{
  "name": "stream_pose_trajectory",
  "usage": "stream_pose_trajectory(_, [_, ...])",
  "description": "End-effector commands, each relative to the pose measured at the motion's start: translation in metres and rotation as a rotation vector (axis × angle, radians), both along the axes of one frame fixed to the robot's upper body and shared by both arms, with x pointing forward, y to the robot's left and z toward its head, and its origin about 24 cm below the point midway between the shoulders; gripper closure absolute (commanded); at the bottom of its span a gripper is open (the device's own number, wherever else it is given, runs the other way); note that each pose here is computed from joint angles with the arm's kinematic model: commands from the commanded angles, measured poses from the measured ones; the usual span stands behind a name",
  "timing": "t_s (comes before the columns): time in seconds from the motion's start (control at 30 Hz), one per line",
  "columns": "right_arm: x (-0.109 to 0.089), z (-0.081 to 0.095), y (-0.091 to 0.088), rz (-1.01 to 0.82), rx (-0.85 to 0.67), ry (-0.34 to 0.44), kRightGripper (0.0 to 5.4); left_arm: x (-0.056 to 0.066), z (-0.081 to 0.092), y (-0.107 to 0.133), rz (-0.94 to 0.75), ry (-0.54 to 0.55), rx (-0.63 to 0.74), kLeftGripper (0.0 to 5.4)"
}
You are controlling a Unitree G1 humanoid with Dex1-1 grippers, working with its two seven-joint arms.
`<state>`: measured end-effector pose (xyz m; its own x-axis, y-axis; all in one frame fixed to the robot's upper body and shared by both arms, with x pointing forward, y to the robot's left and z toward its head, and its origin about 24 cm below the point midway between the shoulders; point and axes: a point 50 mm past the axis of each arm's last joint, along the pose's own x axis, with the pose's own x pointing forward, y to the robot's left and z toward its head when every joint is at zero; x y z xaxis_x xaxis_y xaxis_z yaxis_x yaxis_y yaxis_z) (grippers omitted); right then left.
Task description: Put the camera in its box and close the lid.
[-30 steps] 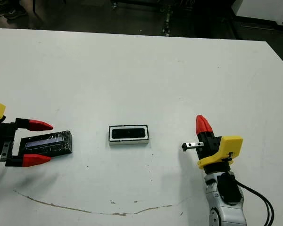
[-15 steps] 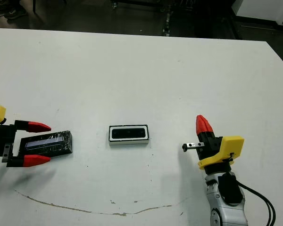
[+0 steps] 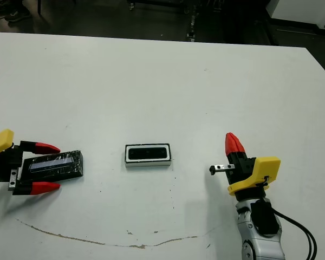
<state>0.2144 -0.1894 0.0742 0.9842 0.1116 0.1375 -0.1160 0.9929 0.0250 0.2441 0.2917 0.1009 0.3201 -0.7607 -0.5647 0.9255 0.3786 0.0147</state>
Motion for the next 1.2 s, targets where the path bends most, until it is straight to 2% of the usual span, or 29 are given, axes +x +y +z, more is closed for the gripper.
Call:
stream_pose_trajectory(0.03, [-0.002,-0.003,-0.003,-0.005,-0.016,0.023,5.38,-0.002,-0.006,0.002,0.073,0.071,0.013,0.0])
stream_pose_trajectory(0.17, [-0.002,-0.003,-0.003,-0.002,-0.012,0.03,5.4,-0.005,-0.002,-0.001,0.133,0.101,0.04,0.27])
stream_pose_trajectory(0.37, [-0.003,-0.003,-0.003,-0.004,-0.015,0.029,5.4,-0.008,-0.005,0.0,0.192,0.134,-0.02,1.15])
stream_pose_trajectory(0.63, [-0.002,-0.003,-0.003,-0.004,-0.021,0.023,5.4,-0.008,-0.003,-0.001,0.182,0.145,0.005,2.21])
stream_pose_trajectory(0.97, [-0.002,-0.002,-0.003,-0.001,-0.021,0.018,5.4,-0.007,0.0,-0.006,0.18,0.151,0.049,2.23])
stream_pose_trajectory(1.07, [-0.002,-0.002,-0.003,0.0,-0.015,0.024,5.4,-0.007,0.002,-0.01,0.195,0.082,0.002,2.23])
stream_pose_trajectory(1.2, [-0.002,-0.005,-0.001,0.001,-0.004,0.029,5.4,-0.005,0.006,-0.019,0.222,-0.075,-0.089,2.23])
